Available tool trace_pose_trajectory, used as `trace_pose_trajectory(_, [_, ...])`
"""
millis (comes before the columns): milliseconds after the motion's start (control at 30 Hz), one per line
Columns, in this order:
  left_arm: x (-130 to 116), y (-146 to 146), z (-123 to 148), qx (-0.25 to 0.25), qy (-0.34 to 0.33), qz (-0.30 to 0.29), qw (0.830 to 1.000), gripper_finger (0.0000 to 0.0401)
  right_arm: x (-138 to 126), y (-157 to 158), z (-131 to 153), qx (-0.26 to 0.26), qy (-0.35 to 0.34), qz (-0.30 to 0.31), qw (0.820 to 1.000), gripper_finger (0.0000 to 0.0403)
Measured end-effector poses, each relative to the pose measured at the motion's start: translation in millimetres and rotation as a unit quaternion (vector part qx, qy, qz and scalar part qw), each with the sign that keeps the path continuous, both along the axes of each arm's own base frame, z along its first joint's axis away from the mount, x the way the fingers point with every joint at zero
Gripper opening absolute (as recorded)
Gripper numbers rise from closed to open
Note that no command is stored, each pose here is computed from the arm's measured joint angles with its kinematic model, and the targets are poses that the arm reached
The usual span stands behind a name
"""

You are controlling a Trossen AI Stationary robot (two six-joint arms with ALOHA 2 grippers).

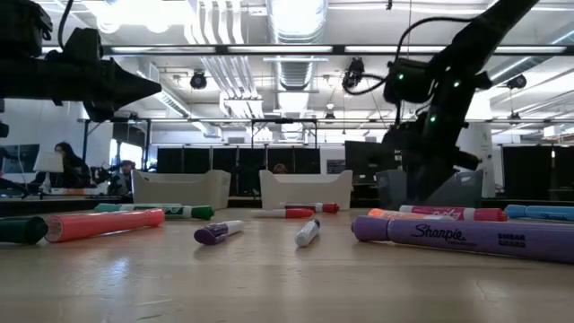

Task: Pick & Place Markers
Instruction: Put the pink pen into the black bin

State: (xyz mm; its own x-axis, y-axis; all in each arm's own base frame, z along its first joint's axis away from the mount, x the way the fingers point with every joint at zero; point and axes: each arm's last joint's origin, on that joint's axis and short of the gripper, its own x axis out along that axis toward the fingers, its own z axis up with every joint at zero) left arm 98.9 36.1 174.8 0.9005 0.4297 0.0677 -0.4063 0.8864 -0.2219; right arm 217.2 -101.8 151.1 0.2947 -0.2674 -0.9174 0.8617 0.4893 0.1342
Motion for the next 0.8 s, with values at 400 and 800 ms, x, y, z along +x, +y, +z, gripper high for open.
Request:
trace_pose_trajectory(400, [1,0,0,-0.013,-0.007,-0.007,1.0,0.0,19,-14,-22,0.05,0.049,-0.013,0.997,0.0083])
trace_pose_trajectory(800, [2,0,2,-0.01,-0.005,-0.009,1.0,0.0,18,-13,-10,0.048,0.044,0.024,0.998,0.0026])
